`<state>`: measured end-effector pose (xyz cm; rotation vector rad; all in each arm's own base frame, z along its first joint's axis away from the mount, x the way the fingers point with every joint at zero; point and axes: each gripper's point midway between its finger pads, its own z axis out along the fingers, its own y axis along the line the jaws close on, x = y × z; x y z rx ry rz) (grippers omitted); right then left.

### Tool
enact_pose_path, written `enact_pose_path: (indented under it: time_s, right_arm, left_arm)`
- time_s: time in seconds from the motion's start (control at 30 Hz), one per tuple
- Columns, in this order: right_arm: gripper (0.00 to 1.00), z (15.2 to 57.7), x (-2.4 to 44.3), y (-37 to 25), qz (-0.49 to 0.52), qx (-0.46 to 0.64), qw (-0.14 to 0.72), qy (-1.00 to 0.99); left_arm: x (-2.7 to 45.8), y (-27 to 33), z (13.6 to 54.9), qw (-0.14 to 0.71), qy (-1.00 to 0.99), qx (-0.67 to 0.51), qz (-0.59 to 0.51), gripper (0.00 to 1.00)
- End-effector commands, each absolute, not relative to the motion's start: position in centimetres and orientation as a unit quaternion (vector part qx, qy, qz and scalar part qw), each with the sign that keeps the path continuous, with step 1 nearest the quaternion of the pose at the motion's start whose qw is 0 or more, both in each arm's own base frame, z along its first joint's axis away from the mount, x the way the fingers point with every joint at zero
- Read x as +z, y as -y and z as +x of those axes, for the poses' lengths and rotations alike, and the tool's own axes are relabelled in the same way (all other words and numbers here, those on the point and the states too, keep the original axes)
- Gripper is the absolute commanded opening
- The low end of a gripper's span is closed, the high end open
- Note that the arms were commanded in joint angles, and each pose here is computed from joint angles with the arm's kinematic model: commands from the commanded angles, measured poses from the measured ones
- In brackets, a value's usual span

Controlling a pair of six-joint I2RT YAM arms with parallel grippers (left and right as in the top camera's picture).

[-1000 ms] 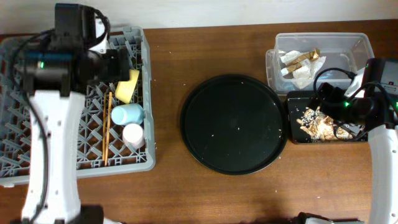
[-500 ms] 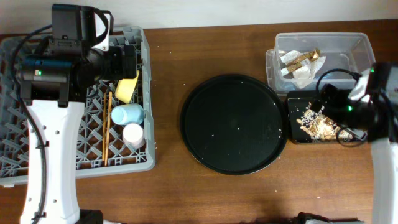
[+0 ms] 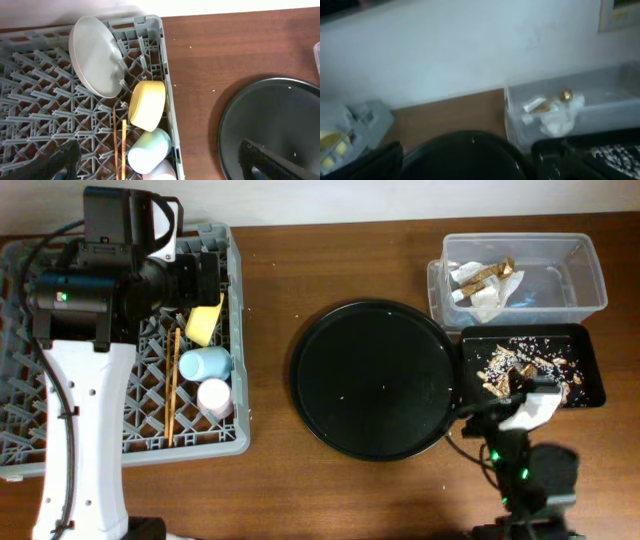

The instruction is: Sort waste into correct bins and load items into the dishwasher rack

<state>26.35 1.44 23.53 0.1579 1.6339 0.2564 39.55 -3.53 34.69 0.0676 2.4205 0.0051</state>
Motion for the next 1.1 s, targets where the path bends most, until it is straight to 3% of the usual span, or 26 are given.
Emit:
enact_pose_path:
  time_s: [0.0,0.3,1.07]
  right_arm:
    - [0.99,25.0,18.9,-1.8,0.077,0.140,0.695,-0.701]
    - [0.99,24.6,15.7,-1.1,0.091,0.127,0.669,-0.727]
    - [0.99,24.6,15.7,-1.1,0.091,0.127,0.669,-0.727]
  left_arm:
    - [34.6,3.7,39.5,0.351,-0.936,0.000,0.032,0.99]
    - [34.6,3.7,39.5,0.351,-0.936,0.000,0.032,0.99]
    - [34.6,3.7,39.5,0.351,-0.936,0.000,0.031,1.00]
